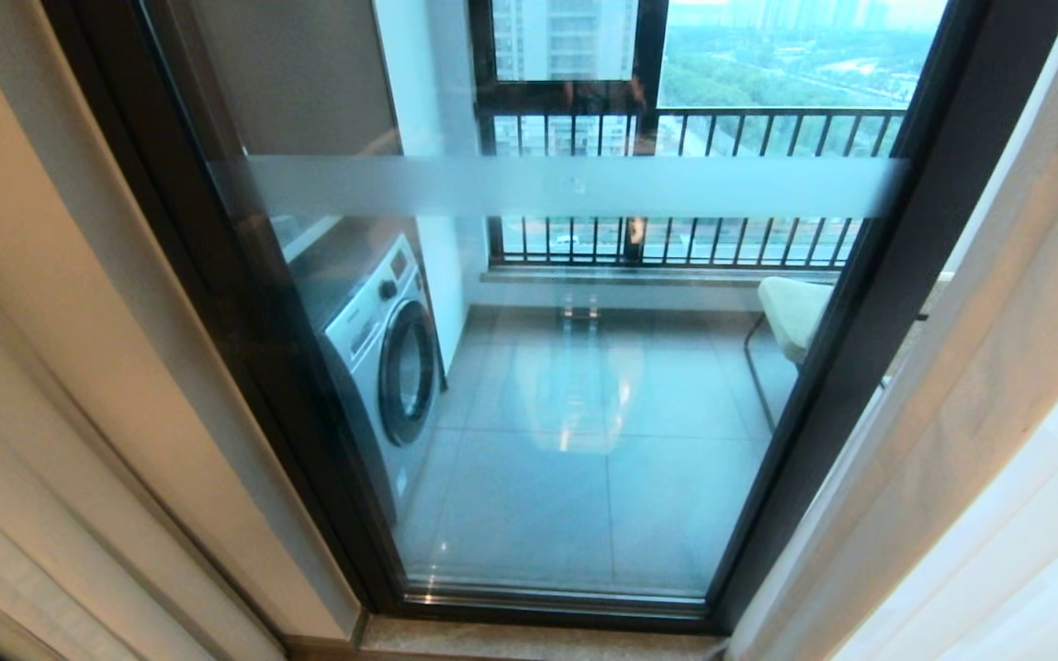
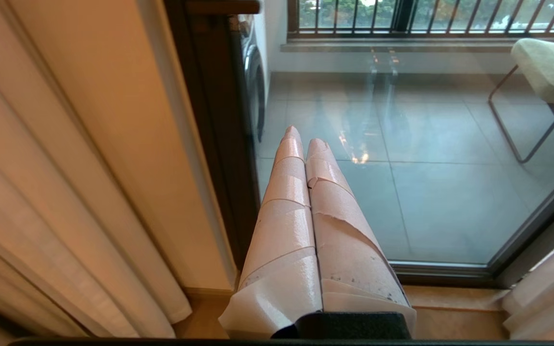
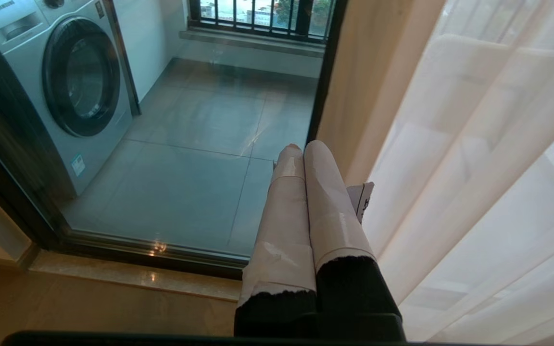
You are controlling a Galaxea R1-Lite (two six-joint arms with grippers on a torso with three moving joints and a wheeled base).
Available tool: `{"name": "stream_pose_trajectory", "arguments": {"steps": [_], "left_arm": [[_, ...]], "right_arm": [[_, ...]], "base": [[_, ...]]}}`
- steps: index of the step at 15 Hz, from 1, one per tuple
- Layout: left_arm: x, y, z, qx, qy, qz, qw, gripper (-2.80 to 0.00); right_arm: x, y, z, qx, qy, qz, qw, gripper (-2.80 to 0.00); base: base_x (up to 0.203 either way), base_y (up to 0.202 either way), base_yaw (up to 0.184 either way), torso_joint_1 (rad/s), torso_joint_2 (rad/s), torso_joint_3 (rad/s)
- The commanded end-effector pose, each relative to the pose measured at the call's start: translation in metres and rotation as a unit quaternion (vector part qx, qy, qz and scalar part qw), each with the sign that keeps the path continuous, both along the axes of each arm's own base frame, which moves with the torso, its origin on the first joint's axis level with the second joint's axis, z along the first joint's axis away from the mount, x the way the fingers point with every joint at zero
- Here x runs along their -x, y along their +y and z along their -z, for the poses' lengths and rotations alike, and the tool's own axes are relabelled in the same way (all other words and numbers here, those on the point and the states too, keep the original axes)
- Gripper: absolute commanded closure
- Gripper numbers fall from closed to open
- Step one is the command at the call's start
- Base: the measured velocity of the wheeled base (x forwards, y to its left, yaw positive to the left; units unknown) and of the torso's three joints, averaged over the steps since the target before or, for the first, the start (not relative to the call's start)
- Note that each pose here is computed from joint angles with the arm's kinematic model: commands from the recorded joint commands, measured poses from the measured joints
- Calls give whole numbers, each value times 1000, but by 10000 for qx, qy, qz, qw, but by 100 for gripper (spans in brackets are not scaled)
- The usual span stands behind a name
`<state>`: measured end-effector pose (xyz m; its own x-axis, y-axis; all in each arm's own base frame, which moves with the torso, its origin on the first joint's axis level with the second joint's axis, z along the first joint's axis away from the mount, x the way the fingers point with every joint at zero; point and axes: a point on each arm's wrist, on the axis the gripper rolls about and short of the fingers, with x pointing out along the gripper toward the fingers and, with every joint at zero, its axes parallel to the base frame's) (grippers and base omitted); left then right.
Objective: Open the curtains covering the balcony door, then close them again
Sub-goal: Close the inner curtains on both sides
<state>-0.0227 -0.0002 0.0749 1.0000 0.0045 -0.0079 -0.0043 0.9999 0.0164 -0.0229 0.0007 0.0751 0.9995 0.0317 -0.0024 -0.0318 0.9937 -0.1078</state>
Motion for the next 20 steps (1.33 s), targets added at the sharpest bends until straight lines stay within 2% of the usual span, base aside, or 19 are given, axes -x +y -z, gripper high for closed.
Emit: {"name": "stream_pose_trajectory", "arguments": {"steps": [1, 14, 20], "left_arm": [[0, 0, 0, -2, 7, -1, 10000, 0], [0, 0, 0, -10, 10, -8, 10000, 0], [0, 0, 0, -10, 7, -1, 10000, 0]], "right_arm": [[0, 0, 0, -2, 11, -3, 10000, 0], [0, 0, 0, -4, 11, -3, 10000, 0], [0, 0, 0, -4, 11, 5, 10000, 0]], "base": [[0, 188, 3, 2, -1, 7], [0, 181, -7, 2, 3, 1], [0, 14, 0, 0, 0, 1]]}}
